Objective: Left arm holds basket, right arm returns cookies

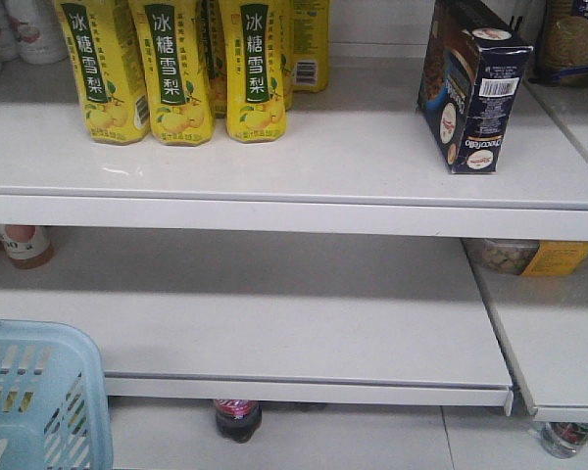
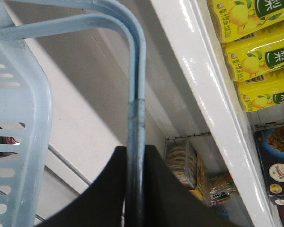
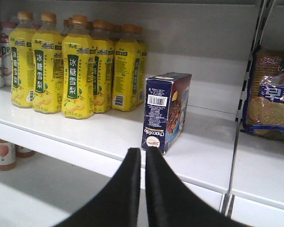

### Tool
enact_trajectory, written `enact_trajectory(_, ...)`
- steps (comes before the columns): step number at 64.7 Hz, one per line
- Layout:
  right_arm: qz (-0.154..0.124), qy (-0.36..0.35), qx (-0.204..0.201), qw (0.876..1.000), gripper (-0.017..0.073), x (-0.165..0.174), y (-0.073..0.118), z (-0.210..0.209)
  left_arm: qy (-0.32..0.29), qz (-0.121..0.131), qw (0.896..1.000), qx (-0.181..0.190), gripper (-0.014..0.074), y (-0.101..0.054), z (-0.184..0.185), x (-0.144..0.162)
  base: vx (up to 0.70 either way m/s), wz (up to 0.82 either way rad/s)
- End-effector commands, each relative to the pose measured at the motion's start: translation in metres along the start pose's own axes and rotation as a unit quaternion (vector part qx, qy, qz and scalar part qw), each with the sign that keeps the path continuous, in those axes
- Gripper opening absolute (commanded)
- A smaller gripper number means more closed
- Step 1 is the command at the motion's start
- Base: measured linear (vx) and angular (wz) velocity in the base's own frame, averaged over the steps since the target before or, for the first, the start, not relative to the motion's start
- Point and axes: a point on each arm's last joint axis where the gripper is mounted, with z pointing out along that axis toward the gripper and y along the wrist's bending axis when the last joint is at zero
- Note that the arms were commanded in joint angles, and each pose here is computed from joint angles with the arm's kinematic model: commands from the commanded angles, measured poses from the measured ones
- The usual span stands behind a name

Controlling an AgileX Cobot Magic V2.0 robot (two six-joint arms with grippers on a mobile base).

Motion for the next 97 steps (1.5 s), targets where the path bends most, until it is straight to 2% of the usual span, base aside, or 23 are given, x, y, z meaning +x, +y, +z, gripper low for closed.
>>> enact_trajectory(1,-0.010,-0.039,-0.006,0.999,-0.0006,-0.012,0.001,0.000,-0.023,0.037,0.998,0.054,-0.0003,-0.015,-0.003,-0.006,0.00,0.00)
enact_trajectory(5,-0.010,-0.039,-0.006,0.999,-0.0006,-0.012,0.001,0.000,-0.029,0.069,0.996,0.051,-0.0003,-0.015,-0.003,-0.007,0.00,0.00)
enact_trajectory(13,-0.010,-0.039,-0.006,0.999,-0.0006,-0.012,0.001,0.000,-0.044,0.115,0.991,0.043,-0.0003,-0.014,-0.004,-0.010,0.00,0.00)
enact_trajectory(23,-0.010,-0.039,-0.006,0.999,-0.0006,-0.012,0.001,0.000,-0.062,0.157,0.985,0.031,-0.0003,-0.012,-0.004,-0.014,0.00,0.00)
enact_trajectory(34,-0.010,-0.039,-0.006,0.999,-0.0006,-0.012,0.001,0.000,-0.075,0.229,0.970,0.018,-0.0003,-0.011,-0.005,-0.017,0.00,0.00)
enact_trajectory(44,-0.010,-0.039,-0.006,0.999,-0.0006,-0.012,0.001,0.000,-0.085,0.281,0.956,0.007,-0.0003,-0.010,-0.005,-0.019,0.00,0.00)
enact_trajectory(49,-0.010,-0.039,-0.006,0.999,-0.0006,-0.012,0.001,0.000,-0.099,0.312,0.945,0.007,-0.0003,-0.008,-0.009,-0.020,0.00,0.00)
enact_trajectory(57,-0.010,-0.039,-0.006,0.999,-0.0006,-0.012,0.001,0.000,-0.143,0.336,0.931,0.022,-0.0003,0.004,-0.015,-0.017,0.00,0.00)
enact_trajectory(72,-0.010,-0.039,-0.006,0.999,-0.0006,-0.012,0.001,0.000,-0.210,0.407,0.888,0.041,-0.0003,0.033,-0.025,-0.004,0.00,0.00)
enact_trajectory(84,-0.010,-0.039,-0.006,0.999,-0.0006,-0.012,0.001,0.000,-0.217,0.440,0.870,0.047,-0.0003,0.053,-0.025,0.008,0.00,0.00)
enact_trajectory(89,-0.010,-0.039,-0.006,0.999,-0.0006,-0.012,0.001,0.000,-0.235,0.461,0.854,0.053,-0.0003,0.060,-0.027,0.012,0.00,0.00)
enact_trajectory(95,-0.010,-0.039,-0.006,0.999,-0.0006,-0.012,0.001,0.000,-0.257,0.470,0.842,0.063,-0.0003,0.070,-0.027,0.016,0.00,0.00)
enact_trajectory(97,-0.011,-0.039,-0.006,0.999,-0.0006,-0.012,0.001,0.000,-0.258,0.471,0.841,0.061,-0.0003,0.073,-0.024,0.016,0.00,0.00)
